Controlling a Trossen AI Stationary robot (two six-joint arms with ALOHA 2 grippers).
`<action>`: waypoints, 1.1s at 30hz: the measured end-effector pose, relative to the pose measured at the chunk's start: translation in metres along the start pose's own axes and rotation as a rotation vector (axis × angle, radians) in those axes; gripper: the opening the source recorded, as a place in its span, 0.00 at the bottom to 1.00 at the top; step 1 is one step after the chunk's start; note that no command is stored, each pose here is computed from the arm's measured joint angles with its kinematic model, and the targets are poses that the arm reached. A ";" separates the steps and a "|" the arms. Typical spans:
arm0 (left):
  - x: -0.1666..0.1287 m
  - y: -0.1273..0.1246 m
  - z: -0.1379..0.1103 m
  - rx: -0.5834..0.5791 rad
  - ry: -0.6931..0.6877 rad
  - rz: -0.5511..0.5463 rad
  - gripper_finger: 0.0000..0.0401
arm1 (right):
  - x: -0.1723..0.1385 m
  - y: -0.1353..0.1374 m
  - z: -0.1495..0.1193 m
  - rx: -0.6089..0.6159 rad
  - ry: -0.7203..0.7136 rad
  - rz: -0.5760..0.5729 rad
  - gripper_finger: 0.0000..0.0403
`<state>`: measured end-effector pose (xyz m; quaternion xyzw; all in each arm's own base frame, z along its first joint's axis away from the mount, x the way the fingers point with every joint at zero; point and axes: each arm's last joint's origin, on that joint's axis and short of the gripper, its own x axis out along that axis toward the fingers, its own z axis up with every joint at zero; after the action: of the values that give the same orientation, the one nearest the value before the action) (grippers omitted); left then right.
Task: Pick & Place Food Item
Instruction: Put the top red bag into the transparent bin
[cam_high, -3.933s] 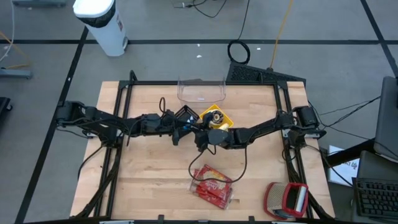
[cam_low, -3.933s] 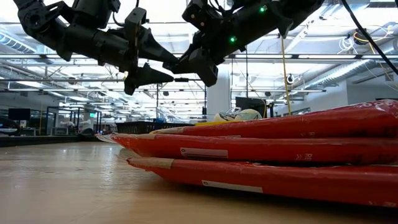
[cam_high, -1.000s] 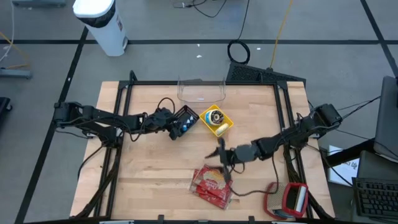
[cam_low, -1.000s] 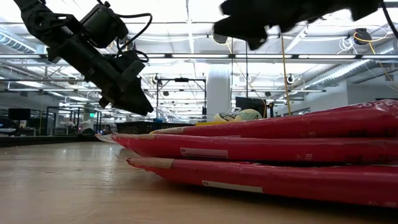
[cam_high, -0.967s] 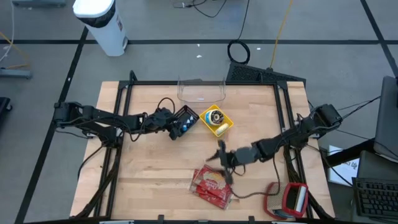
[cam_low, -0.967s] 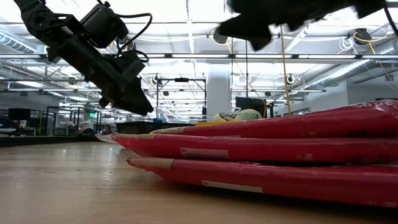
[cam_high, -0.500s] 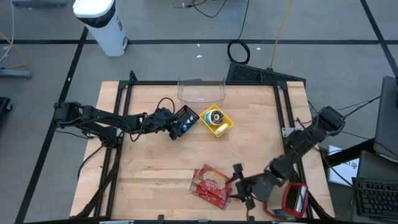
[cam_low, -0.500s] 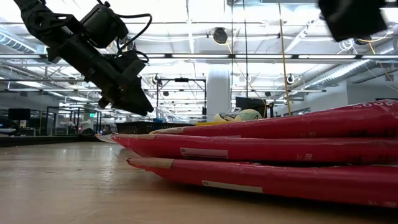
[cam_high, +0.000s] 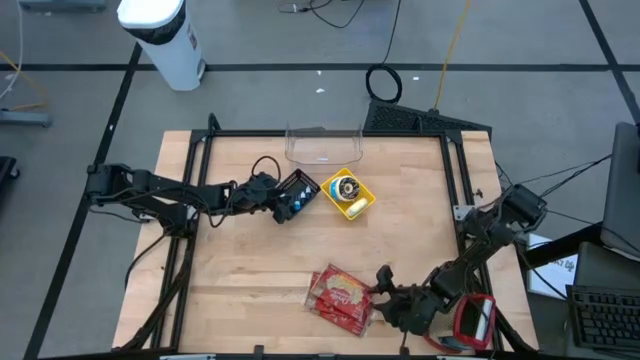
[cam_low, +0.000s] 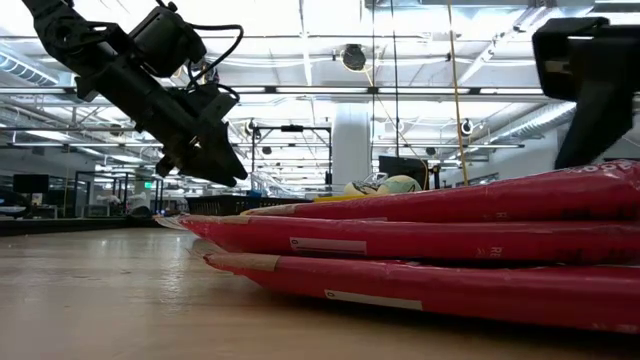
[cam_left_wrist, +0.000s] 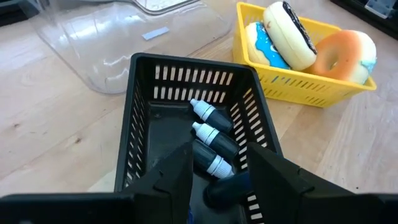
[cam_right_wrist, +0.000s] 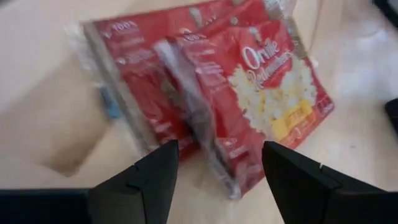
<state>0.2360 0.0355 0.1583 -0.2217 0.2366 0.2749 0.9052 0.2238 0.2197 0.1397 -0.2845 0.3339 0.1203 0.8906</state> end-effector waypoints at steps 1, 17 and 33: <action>0.000 0.000 0.000 0.000 0.000 0.000 0.38 | 0.002 -0.001 -0.001 -0.009 0.006 -0.028 0.54; 0.000 0.000 0.000 0.016 -0.002 0.001 0.38 | 0.016 -0.013 -0.001 -0.048 0.009 -0.023 0.17; 0.000 -0.001 0.002 0.014 -0.016 -0.007 0.38 | -0.031 -0.071 0.030 0.201 -0.198 -0.179 0.00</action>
<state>0.2369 0.0357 0.1598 -0.2139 0.2304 0.2721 0.9095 0.2454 0.1792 0.2086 -0.2094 0.2281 0.0341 0.9502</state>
